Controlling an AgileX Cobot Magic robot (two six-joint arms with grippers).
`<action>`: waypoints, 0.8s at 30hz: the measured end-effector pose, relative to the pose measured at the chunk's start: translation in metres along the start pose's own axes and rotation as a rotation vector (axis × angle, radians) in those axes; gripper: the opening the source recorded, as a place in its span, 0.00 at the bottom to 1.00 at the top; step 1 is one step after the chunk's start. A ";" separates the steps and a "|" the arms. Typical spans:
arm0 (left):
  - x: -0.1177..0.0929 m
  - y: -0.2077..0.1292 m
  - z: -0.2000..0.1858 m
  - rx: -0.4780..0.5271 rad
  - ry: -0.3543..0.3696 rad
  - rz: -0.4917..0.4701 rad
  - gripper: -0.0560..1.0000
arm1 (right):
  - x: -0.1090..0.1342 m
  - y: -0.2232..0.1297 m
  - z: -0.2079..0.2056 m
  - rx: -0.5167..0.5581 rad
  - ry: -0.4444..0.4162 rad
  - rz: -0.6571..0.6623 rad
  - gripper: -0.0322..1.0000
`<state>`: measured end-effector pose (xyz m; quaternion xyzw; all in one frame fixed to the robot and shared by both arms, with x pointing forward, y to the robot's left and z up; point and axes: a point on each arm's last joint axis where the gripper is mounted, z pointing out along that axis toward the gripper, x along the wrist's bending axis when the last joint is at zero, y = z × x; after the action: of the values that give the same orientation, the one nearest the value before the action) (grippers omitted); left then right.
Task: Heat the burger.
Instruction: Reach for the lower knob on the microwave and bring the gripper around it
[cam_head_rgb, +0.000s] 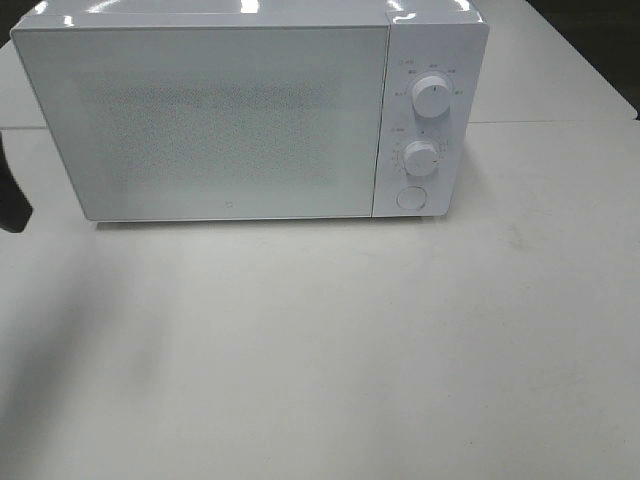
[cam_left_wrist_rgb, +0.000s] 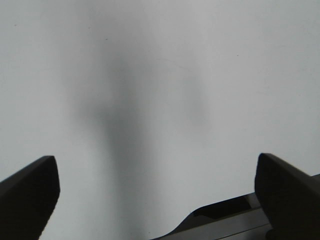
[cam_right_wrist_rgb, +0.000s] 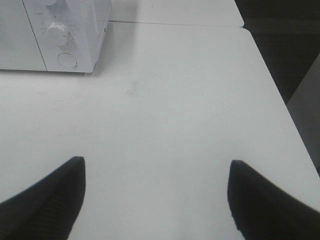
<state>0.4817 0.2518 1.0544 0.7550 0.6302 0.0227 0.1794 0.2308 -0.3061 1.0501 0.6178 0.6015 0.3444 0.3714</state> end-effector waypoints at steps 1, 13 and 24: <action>0.006 -0.010 -0.005 -0.009 0.016 -0.015 0.98 | 0.000 0.000 0.000 0.000 0.000 0.000 0.77; 0.008 -0.077 -0.021 -0.043 0.076 -0.002 0.98 | 0.000 0.000 0.000 0.000 0.000 0.000 0.77; 0.004 -0.136 -0.029 -0.150 0.109 0.024 0.98 | 0.000 0.000 0.000 0.000 0.000 0.000 0.77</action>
<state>0.3471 0.2817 1.0402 0.7445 0.6267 0.1130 0.2004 0.2308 -0.3061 1.0501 0.6178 0.6015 0.3444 0.3714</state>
